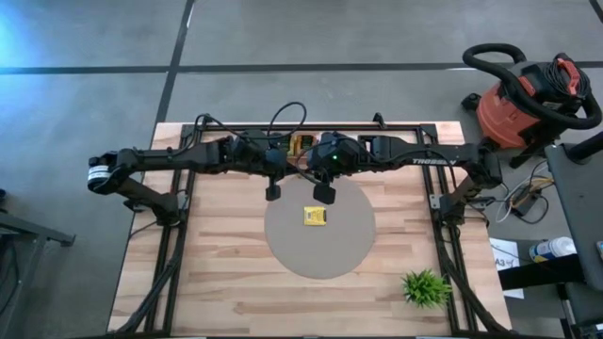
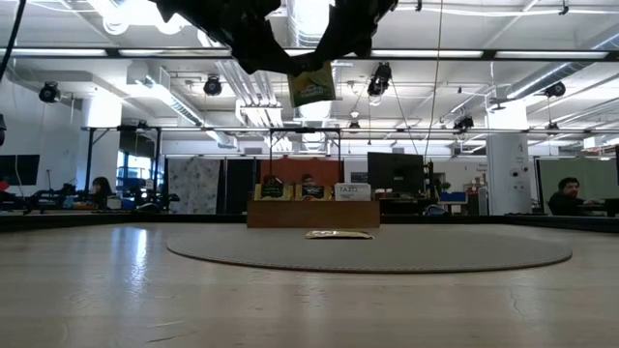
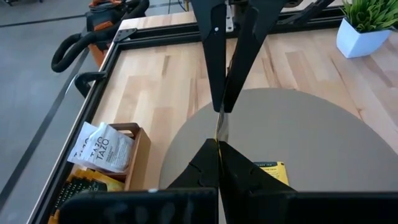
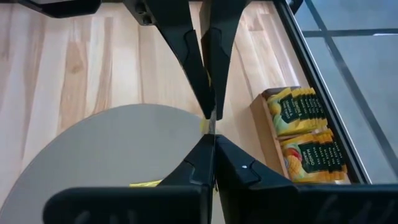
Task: Pick & Place Tea
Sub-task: Put the left yellow tea bag into the left compartment of the wooden organizer
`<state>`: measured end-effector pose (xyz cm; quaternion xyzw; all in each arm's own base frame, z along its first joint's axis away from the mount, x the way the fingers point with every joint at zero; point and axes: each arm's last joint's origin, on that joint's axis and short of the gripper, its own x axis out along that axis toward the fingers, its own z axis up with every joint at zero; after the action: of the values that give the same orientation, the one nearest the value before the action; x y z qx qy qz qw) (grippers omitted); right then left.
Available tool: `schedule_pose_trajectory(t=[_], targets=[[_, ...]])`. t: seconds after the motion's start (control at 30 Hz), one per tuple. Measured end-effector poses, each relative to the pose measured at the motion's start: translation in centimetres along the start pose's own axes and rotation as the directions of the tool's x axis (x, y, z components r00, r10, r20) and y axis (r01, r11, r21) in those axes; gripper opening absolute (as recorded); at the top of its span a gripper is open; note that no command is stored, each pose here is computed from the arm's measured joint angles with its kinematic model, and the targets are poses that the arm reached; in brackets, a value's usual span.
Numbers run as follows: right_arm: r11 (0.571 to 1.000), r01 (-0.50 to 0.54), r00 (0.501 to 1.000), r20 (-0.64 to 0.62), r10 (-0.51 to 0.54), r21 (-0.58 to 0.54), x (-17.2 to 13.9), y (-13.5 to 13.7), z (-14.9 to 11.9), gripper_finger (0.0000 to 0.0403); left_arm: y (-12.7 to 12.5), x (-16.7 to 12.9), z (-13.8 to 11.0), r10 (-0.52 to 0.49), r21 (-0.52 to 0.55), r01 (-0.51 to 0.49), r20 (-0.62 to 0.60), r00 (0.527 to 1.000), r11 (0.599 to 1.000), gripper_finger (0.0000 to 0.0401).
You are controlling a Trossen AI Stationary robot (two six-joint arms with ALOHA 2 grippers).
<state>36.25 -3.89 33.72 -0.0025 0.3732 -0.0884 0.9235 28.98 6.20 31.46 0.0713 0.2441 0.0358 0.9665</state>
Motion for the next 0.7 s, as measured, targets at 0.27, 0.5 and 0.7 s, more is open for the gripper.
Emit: schedule_pose_trajectory(t=[0.27, 0.5, 0.7], targets=[[1.0, 0.01, 1.0, -0.002, -0.01, 0.029, 0.0, -0.1, 0.0, 0.0008, 0.0, 0.0, 0.0, 0.004, -0.042, -0.004, -0.002, 1.0, 0.999, 0.0], [0.997, 0.027, 1.0, -0.003, -0.026, 0.076, 0.1, -0.8, -0.1, 0.0008, 0.2, -0.1, 0.0, 0.064, -0.091, -0.065, -0.011, 0.998, 0.994, 0.0001], [0.993, 0.041, 0.999, -0.004, -0.041, 0.11, 0.2, -1.6, -0.1, 0.0008, 0.3, -0.4, 0.0, 0.109, -0.137, -0.11, -0.015, 0.994, 0.984, 0.0001]])
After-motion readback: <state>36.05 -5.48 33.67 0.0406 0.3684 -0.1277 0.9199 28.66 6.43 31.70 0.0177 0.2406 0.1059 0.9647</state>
